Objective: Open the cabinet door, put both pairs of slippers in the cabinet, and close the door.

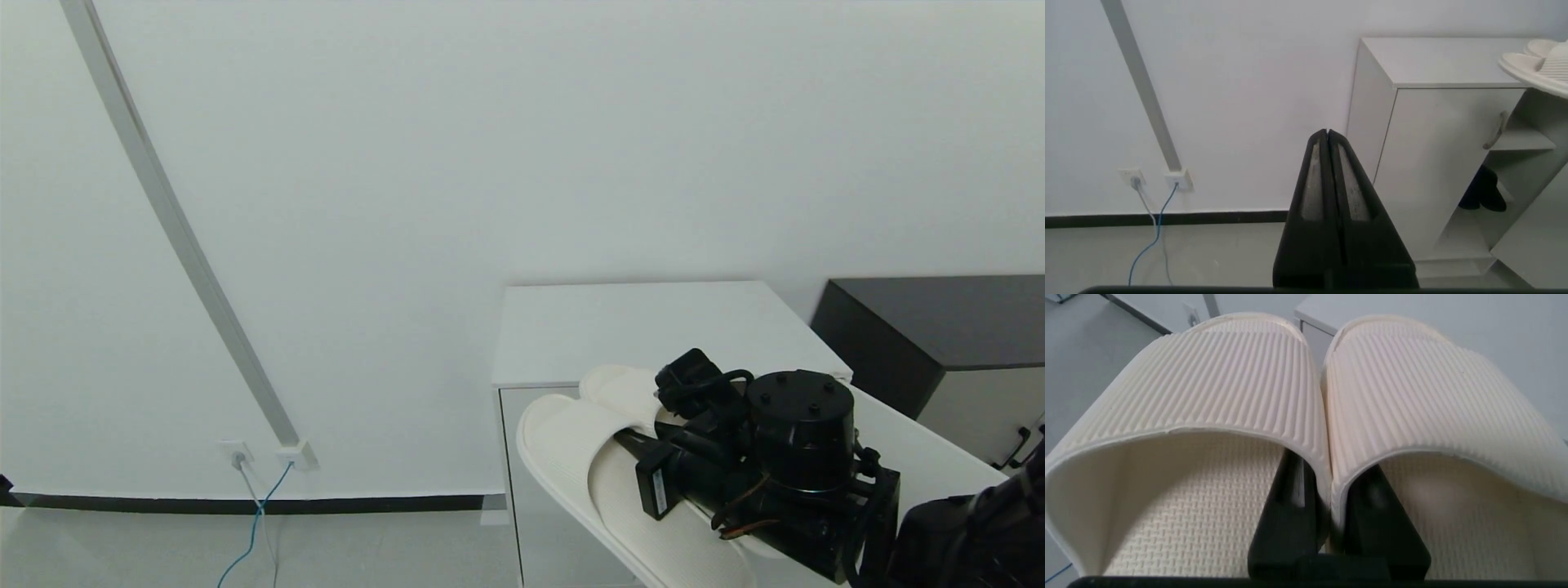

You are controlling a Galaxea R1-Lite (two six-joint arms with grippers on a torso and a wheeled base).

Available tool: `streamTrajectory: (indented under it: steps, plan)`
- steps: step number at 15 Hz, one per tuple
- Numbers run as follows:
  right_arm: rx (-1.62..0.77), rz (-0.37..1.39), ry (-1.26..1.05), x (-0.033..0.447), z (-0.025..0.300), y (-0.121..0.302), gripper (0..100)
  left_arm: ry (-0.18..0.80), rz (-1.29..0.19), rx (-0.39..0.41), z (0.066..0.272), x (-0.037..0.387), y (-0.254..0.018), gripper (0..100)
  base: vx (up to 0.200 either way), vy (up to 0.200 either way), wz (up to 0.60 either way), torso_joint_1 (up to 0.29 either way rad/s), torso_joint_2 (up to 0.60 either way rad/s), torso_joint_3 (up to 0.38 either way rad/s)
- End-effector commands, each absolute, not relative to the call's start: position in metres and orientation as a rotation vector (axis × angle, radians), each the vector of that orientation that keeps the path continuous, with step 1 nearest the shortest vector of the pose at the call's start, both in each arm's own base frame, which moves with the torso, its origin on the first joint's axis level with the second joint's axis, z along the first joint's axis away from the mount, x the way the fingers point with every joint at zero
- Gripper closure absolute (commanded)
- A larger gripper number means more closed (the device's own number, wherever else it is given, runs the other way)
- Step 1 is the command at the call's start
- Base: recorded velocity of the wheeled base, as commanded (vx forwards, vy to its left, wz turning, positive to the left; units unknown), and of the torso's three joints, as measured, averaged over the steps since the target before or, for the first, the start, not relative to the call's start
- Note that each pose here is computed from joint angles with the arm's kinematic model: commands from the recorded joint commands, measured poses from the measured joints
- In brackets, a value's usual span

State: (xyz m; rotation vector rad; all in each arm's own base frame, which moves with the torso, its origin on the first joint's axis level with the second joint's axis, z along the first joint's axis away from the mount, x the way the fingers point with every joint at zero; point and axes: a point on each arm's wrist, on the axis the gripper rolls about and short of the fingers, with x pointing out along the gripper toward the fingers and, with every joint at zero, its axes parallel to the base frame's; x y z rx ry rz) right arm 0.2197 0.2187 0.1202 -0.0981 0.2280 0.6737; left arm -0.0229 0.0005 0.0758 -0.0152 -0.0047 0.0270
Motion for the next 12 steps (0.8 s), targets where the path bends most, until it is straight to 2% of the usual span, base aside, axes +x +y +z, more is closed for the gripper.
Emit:
streamTrajectory:
  steps: [1, 12]
  plan:
    - [-0.1, 0.675, 0.23, 0.2199, 0.1193, 0.2191, 100, -0.003, 0.028, -0.015, 0.0758, -0.0228, 0.0005, 100, 0.0, -0.2, 0.0, 0.002, 0.0, -0.002]
    - [-0.102, 0.675, 0.236, 0.2183, 0.1183, 0.2174, 100, -0.003, 0.028, -0.015, 0.0758, -0.0228, 0.0005, 100, 0.0, -0.2, 0.0, 0.004, 0.0, 0.002]
